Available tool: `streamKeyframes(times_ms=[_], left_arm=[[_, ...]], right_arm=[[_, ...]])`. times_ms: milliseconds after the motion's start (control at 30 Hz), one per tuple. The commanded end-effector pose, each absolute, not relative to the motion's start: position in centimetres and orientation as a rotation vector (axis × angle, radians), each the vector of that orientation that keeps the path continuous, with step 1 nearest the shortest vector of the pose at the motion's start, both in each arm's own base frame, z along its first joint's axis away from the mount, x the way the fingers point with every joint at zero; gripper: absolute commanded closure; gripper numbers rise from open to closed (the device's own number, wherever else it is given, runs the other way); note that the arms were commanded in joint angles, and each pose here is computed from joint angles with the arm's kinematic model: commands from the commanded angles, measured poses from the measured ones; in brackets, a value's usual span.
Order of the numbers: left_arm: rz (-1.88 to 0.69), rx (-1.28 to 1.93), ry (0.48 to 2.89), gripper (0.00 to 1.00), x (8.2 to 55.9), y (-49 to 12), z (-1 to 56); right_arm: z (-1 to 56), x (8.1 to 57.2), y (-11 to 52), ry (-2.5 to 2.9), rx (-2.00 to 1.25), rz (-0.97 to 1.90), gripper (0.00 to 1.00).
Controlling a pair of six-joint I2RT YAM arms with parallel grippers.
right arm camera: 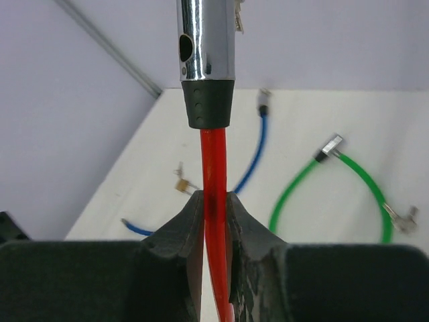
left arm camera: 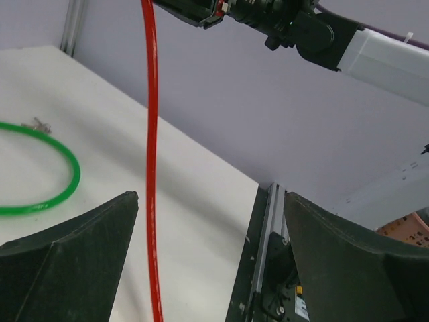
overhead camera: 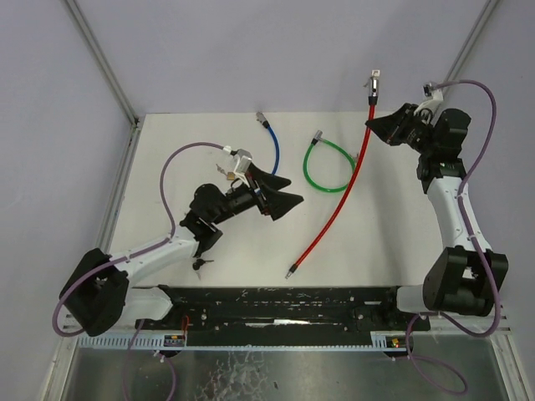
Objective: Lock with the key
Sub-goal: Pick up the lock from the center of the board.
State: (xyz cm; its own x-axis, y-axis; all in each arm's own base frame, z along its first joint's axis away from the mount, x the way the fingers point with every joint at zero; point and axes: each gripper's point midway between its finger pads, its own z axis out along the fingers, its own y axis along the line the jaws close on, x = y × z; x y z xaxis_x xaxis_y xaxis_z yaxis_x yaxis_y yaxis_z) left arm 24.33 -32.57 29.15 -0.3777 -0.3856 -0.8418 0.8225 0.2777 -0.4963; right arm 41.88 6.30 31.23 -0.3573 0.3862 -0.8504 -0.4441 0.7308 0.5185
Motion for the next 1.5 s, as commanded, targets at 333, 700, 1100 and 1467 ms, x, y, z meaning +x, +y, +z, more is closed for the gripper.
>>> streamKeyframes(times_ms=[333,700,1100,1467], left_arm=[[-1.411,0.38,1.358,0.15,31.7,-37.2,34.9],[-1.603,0.394,1.375,0.42,34.3,-41.7,35.9],[-1.634,0.459,1.269,0.94,33.7,-41.6,39.3],[-1.468,0.466,1.153,1.0,33.9,-35.9,42.6]], right_arm=[[42.0,37.8,14.9,1.416,-0.274,1.257,1.0],[42.8,34.5,18.1,1.37,-0.386,1.381,1.0],[42.6,33.4,19.1,1.367,-0.423,1.419,1.0],[42.7,31.7,19.4,1.38,-0.623,1.349,0.33]])
